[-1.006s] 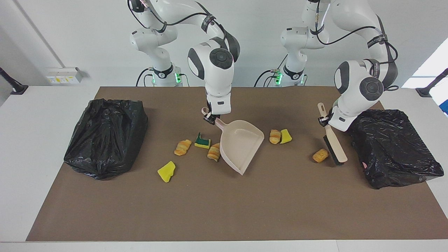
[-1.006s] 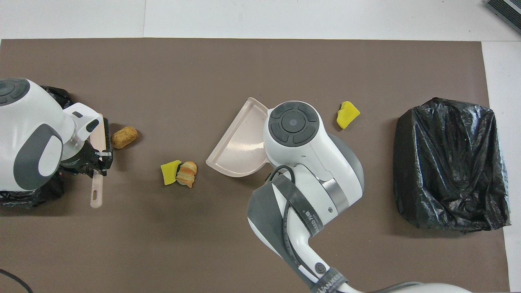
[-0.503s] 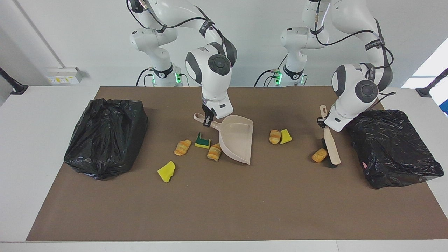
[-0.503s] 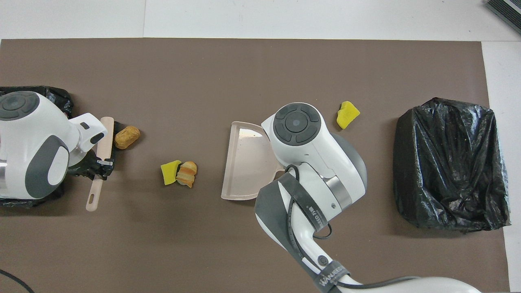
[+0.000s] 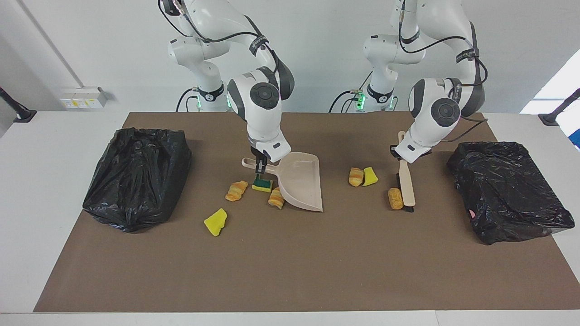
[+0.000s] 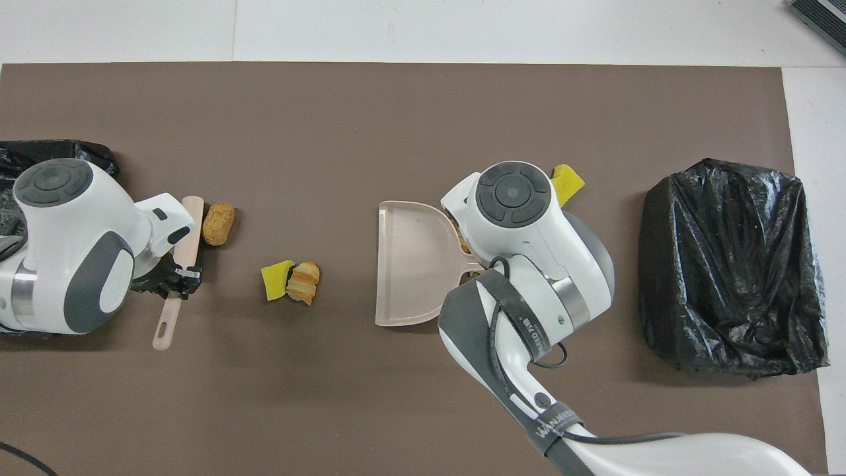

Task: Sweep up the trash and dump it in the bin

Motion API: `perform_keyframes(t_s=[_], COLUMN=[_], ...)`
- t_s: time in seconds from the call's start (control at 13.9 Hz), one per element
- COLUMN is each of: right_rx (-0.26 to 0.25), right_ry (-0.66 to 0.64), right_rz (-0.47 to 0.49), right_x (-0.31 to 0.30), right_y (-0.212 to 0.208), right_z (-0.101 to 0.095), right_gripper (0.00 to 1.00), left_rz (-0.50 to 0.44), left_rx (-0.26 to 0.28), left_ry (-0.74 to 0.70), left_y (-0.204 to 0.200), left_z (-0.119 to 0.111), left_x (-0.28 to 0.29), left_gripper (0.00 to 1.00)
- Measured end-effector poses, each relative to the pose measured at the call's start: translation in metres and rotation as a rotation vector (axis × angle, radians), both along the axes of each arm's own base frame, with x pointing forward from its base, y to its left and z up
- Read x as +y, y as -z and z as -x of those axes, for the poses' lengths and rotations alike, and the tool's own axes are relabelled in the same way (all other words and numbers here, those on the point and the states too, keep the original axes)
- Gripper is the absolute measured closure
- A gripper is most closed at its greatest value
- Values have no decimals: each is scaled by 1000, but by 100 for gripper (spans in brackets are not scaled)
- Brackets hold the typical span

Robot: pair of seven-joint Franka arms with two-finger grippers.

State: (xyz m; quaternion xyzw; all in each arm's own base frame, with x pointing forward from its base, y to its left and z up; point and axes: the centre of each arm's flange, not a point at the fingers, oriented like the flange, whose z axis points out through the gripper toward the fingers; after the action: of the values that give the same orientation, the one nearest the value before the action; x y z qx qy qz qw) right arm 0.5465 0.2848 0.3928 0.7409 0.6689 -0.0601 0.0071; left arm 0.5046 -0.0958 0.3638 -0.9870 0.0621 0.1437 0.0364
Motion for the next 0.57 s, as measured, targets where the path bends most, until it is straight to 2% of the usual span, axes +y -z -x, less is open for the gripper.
perform_keyframes(t_s=[0.29, 0.57], right_rx=[-16, -4], right_ry=[-1, 16], right_rz=[-22, -51], right_x=[3, 5], right_y=[9, 15], right_z=[2, 5], right_gripper=[67, 67], left_rz=[45, 90], left_rx=[14, 22], left_ry=[-52, -95], left_y=[1, 0], left_z=[13, 23], left_x=[-36, -68], left_gripper=[74, 74])
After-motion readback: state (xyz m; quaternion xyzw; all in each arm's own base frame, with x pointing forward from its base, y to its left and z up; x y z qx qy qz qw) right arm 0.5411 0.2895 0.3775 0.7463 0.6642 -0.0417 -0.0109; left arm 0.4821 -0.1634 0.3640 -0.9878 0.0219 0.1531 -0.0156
